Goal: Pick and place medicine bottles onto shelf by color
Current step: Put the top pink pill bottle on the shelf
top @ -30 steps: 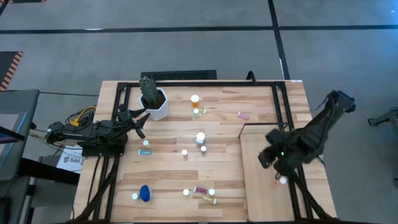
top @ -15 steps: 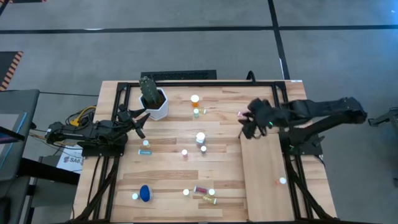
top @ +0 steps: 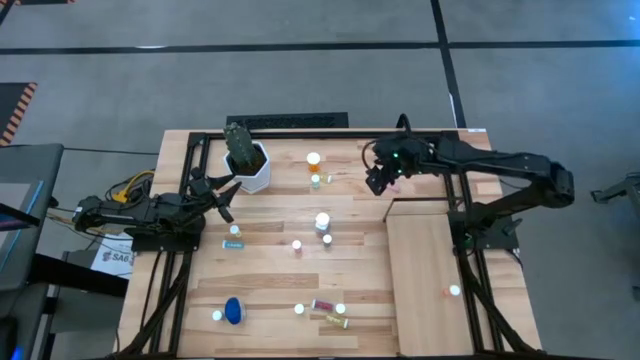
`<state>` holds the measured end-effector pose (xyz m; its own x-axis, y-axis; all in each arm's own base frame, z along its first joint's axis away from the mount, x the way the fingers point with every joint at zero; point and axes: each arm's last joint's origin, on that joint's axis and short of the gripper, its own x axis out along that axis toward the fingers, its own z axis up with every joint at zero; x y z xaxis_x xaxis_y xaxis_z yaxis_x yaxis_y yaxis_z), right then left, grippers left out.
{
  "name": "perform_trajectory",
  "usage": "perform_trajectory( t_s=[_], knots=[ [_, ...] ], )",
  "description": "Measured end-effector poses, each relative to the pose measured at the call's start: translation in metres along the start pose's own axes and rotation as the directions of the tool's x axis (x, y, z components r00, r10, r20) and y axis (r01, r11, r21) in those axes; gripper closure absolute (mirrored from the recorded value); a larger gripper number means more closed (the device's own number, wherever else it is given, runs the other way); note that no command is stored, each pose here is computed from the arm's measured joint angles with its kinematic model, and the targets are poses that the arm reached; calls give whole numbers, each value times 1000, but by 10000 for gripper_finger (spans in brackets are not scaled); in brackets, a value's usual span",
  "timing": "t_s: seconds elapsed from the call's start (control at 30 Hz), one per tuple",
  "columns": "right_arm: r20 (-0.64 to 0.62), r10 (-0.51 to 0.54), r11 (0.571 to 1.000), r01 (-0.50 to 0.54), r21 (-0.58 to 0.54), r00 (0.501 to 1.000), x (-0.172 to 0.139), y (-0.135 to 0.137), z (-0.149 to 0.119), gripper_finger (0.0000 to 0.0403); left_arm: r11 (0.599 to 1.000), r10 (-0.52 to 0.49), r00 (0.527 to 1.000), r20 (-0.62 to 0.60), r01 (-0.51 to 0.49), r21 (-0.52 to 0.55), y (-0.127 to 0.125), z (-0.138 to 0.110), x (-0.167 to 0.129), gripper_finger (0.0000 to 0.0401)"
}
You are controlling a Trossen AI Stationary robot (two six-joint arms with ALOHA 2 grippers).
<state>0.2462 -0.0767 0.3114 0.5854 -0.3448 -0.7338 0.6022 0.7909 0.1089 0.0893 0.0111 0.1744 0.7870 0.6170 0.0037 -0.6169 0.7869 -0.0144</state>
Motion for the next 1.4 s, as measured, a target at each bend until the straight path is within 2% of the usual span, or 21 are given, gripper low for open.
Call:
perform_trajectory(
  t_s=[0.23,0.43,0.57,0.7,0.8,0.97,1.07,1.2,1.3,1.4],
  knots=[
    [-11,5,1000,-5,-6,1000,3,0,0,168,1000,0,1000,1,0,-1,0,0,0,266],
    [-6,19,1000,-20,-23,1000,2,3,0,168,999,0,1000,5,0,50,0,0,0,266],
    [-6,17,1000,-18,-22,1000,2,2,0,168,1000,1,1000,10,-1,-4,0,1,0,266],
    [-9,16,1000,-17,-22,1000,2,2,0,168,1000,0,1000,13,0,0,0,1,0,266],
    [-18,13,1000,-13,-19,1000,2,2,-1,168,998,-7,1000,28,8,-66,0,3,0,266],
    [-55,-16,999,18,32,998,3,-5,-3,168,994,-33,999,25,35,-106,-1,2,0,266],
    [-63,-39,998,42,54,997,4,-12,-2,168,995,23,999,28,-20,-98,1,3,0,266],
    [-56,-63,996,67,65,996,0,-21,5,168,979,126,992,21,-121,-166,4,2,0,266],
    [-18,-62,996,63,57,998,-7,-23,14,168,949,210,977,17,-200,-243,6,2,-1,266],
    [3,-58,998,58,25,998,-16,-22,22,168,943,231,973,7,-223,-247,7,0,-1,266]
  ],
)
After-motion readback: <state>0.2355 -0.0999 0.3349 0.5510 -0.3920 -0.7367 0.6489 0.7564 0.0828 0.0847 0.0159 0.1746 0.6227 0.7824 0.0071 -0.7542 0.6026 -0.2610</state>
